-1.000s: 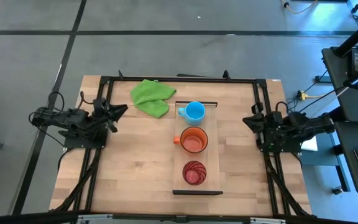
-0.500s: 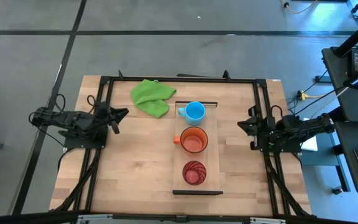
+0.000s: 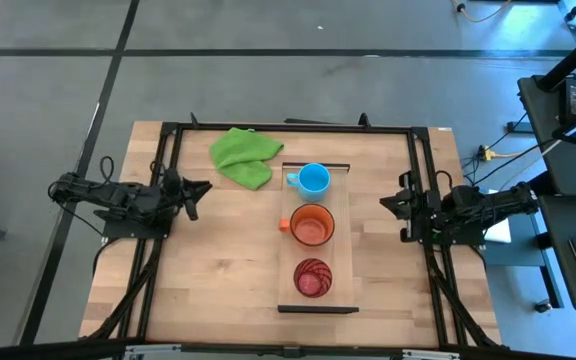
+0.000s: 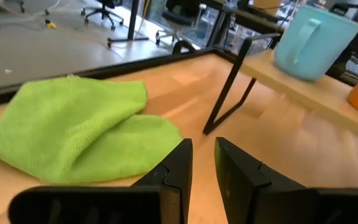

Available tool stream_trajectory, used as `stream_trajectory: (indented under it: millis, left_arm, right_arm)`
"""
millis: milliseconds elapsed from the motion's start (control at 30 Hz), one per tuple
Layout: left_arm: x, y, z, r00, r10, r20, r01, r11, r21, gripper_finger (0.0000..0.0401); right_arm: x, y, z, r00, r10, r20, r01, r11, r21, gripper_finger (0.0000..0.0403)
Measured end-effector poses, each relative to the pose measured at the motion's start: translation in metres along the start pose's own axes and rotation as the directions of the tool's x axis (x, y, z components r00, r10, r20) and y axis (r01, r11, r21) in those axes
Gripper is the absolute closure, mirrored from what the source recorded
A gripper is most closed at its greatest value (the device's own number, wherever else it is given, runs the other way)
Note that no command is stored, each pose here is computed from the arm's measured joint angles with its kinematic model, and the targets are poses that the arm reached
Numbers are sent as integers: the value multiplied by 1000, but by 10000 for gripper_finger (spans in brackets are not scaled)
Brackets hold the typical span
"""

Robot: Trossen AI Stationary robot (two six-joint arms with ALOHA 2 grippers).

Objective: Stack small to large cups/mugs on shelf
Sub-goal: Return to Home Position

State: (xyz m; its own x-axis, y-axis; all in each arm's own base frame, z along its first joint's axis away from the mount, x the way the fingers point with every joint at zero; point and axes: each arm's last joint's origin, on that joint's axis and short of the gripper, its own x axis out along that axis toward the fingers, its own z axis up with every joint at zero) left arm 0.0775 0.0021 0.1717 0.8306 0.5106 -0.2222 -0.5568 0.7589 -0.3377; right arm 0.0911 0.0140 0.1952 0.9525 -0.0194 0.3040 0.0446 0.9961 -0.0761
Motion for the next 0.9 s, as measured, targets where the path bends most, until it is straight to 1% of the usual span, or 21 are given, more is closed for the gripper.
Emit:
stream_trajectory:
  millis: [100,200,333,400,500,900]
  left_arm:
    - [0,0,0,1000,2,4,-2,998,57,338]
    - [0,0,0,1000,3,4,-3,989,145,338]
    - [0,0,0,1000,-10,-7,12,957,291,338]
    - [0,0,0,1000,-12,-9,14,942,334,338]
    - [0,0,0,1000,-14,-10,17,950,313,338]
    - [0,0,0,1000,-14,-10,16,949,315,338]
  right_arm:
    - [0,0,-1,1000,2,-11,-2,1000,13,377]
    - [0,0,-1,1000,2,-11,-2,1000,14,377]
    - [0,0,-1,1000,2,-11,-1,1000,14,377]
    - [0,0,-1,1000,2,-11,-1,1000,14,377]
    - [0,0,-1,1000,1,-11,-1,1000,14,377]
    - [0,0,-1,1000,2,-10,-2,1000,14,377]
